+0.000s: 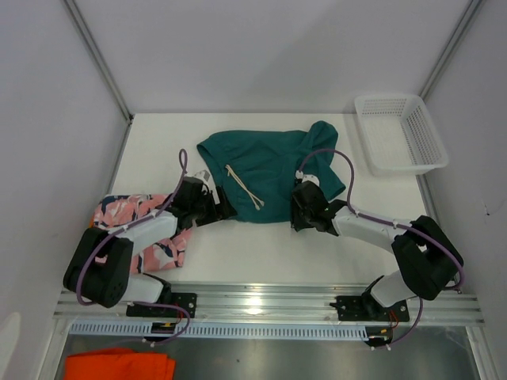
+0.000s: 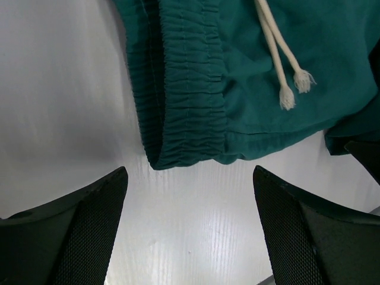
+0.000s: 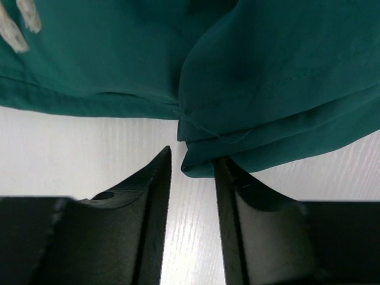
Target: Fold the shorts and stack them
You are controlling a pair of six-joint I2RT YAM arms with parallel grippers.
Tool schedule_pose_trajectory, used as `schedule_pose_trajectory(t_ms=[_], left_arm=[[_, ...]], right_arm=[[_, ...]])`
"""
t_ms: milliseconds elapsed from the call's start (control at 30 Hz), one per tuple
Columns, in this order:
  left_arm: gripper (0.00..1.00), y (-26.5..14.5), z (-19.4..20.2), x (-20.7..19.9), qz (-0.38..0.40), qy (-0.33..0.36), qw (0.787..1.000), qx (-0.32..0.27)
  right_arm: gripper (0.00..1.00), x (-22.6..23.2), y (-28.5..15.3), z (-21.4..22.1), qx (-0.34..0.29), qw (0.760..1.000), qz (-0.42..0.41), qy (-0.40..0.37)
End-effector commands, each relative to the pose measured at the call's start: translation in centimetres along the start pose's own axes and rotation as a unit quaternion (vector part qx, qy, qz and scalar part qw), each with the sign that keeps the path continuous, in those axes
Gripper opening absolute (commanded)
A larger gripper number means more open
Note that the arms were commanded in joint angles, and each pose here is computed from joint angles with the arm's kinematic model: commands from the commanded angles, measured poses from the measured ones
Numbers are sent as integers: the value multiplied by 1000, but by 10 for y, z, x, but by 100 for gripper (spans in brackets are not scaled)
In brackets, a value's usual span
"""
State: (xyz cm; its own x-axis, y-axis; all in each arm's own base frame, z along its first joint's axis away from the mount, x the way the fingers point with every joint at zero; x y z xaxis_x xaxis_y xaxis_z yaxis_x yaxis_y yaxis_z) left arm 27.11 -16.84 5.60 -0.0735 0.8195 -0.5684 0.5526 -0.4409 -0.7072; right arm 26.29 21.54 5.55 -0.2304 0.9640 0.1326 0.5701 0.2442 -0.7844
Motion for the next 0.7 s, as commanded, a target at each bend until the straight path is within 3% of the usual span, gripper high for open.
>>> schedule_pose_trajectory(t_ms=[0,233,267,333,367,433,467,533,667], left_arm=[[87,14,-20,-15,19,-7,999,-25],[86,40,-10,-1,-15,-50,999,-6],[82,42,-12,-1,-18,-56,998,-10],[69,47,-16,2,-25,-60,998,-21],[52,52,-17,8,-38,-65,997,-27],[33,55,-21,8,-40,-68,996,-31],[16,56,-21,8,-41,-65,997,-30],[0,55,-30,4,-45,-60,996,-39],[0,46,-49,7,-59,-50,995,-58]], right_arm=[[35,4,2,-28,-48,999,10,13],[22,6,-2,-35,-63,998,5,16],[18,7,-3,-36,-66,998,2,16],[12,8,-8,-37,-71,997,-2,17],[8,9,-10,-37,-73,997,-5,17],[0,9,-22,-40,-85,996,-13,20],[0,7,-28,-39,-88,996,-14,21],[0,1,-37,-36,-93,995,-12,25],[0,-24,-71,-41,-121,991,-11,56]])
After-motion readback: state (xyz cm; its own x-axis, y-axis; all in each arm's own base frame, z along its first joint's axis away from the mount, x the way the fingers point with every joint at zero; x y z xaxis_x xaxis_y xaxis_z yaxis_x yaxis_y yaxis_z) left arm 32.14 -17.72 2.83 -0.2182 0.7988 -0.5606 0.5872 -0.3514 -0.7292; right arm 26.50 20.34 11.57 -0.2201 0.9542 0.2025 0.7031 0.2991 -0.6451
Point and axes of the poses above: each gripper's point midway between its finger pads, its own y axis out along the fingers, its own x axis along the line the jaws close on, z = x × y, the point moved 1 cm from there along -y, back along the fingers, and after that the axes turned 5 degrees about -y, right-handed, at the moved point
